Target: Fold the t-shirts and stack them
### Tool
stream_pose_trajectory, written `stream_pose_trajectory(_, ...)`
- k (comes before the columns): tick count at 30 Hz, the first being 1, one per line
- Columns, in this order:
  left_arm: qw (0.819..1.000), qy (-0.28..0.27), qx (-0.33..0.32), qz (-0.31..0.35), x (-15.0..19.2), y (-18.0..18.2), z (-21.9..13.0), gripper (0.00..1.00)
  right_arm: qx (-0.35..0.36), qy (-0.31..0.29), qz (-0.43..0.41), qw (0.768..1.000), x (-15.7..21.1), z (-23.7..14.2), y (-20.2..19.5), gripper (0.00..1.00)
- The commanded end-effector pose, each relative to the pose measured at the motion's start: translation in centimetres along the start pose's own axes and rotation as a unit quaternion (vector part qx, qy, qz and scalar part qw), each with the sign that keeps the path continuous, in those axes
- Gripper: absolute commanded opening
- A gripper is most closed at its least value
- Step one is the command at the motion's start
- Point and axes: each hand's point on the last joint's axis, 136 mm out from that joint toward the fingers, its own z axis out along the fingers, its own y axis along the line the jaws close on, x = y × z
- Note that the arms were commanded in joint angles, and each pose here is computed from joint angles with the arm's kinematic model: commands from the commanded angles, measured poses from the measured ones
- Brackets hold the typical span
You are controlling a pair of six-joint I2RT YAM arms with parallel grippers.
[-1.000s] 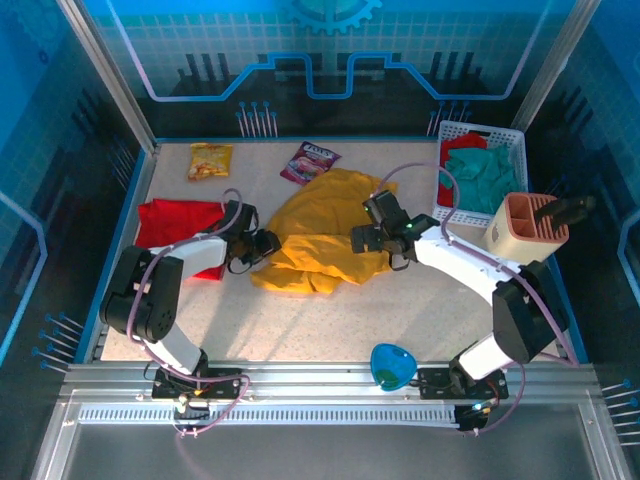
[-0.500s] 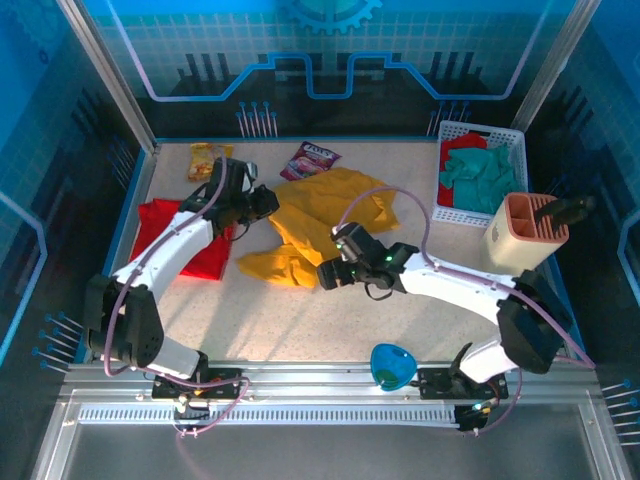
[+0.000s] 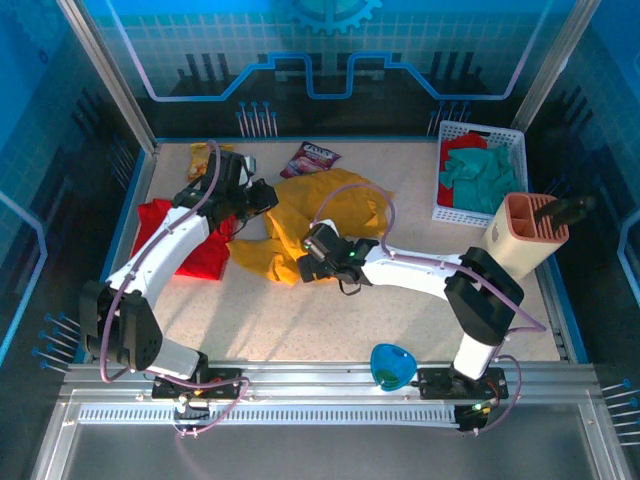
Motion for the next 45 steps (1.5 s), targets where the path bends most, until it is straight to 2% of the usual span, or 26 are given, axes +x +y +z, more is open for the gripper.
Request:
stream_pose_trajectory(1, 0.999, -0.013, 0.034, 0.010, -0.8, -2.5, -2.1, 0.15, -0.013, -0.017, -0.004, 1.000, -1.3, 0.6, 2.0, 0.95)
stream_pose_trajectory(3, 0.999, -0.014, 0.043, 0.009, -1.0, -2.9, -2.1, 0.15, 0.002, -0.002, -0.004, 1.000, -1.0, 1.7, 1.4, 0.90)
stream_pose_trajectory(4, 0.999, -0.014, 0.046, 0.010, -1.1, -3.1, -2.2, 0.15, 0.008, 0.001, -0.005, 1.000, -0.9, 2.1, 1.1, 0.83)
stream_pose_trajectory(7, 0.999, -0.015, 0.049, 0.017, -1.5, -3.6, -2.4, 0.15, 0.046, 0.007, 0.020, 0.999, -1.1, 2.4, -1.8, 0.53)
stream_pose_trajectory(11, 0.998, -0.012, 0.063, 0.030, -2.3, -4.9, -2.5, 0.14, 0.063, -0.013, 0.050, 0.997, -2.9, 0.3, -6.3, 0.14)
stream_pose_trajectory(13, 0.997, -0.008, 0.076, 0.032, -2.8, -5.7, -2.3, 0.14, 0.086, -0.030, 0.056, 0.994, -4.5, -1.8, -8.9, 0.01)
stream_pose_trajectory(19, 0.989, -0.005, 0.135, 0.055, -5.3, -11.3, -1.8, 0.13, 0.152, -0.124, 0.066, 0.978, -11.8, -11.2, -15.4, 0.00)
stream_pose_trajectory(24, 0.978, -0.027, 0.178, 0.105, -7.7, -17.8, -2.5, 0.14, 0.192, -0.227, 0.086, 0.951, -17.5, -20.1, -19.3, 0.00)
stream_pose_trajectory(30, 0.966, -0.057, 0.208, 0.144, -9.7, -21.8, -4.5, 0.17, 0.228, -0.279, 0.099, 0.928, -19.3, -26.0, -22.2, 0.00)
stream_pose_trajectory(34, 0.961, -0.073, 0.207, 0.171, -9.7, -21.8, -5.3, 0.18, 0.200, -0.297, 0.085, 0.930, -19.2, -27.6, -21.5, 0.00)
stream_pose_trajectory(40, 0.964, -0.087, 0.161, 0.195, -9.3, -18.7, -4.7, 0.22, 0.073, -0.302, 0.012, 0.950, -18.5, -27.7, -16.0, 0.00)
stream_pose_trajectory(43, 0.969, -0.078, 0.135, 0.190, -9.1, -16.3, -4.0, 0.29, 0.010, -0.275, -0.021, 0.961, -17.6, -26.7, -13.2, 0.00)
stream_pose_trajectory(45, 0.975, -0.069, 0.115, 0.179, -9.1, -14.0, -3.3, 0.33, -0.058, -0.240, -0.047, 0.968, -16.5, -25.4, -10.2, 0.00)
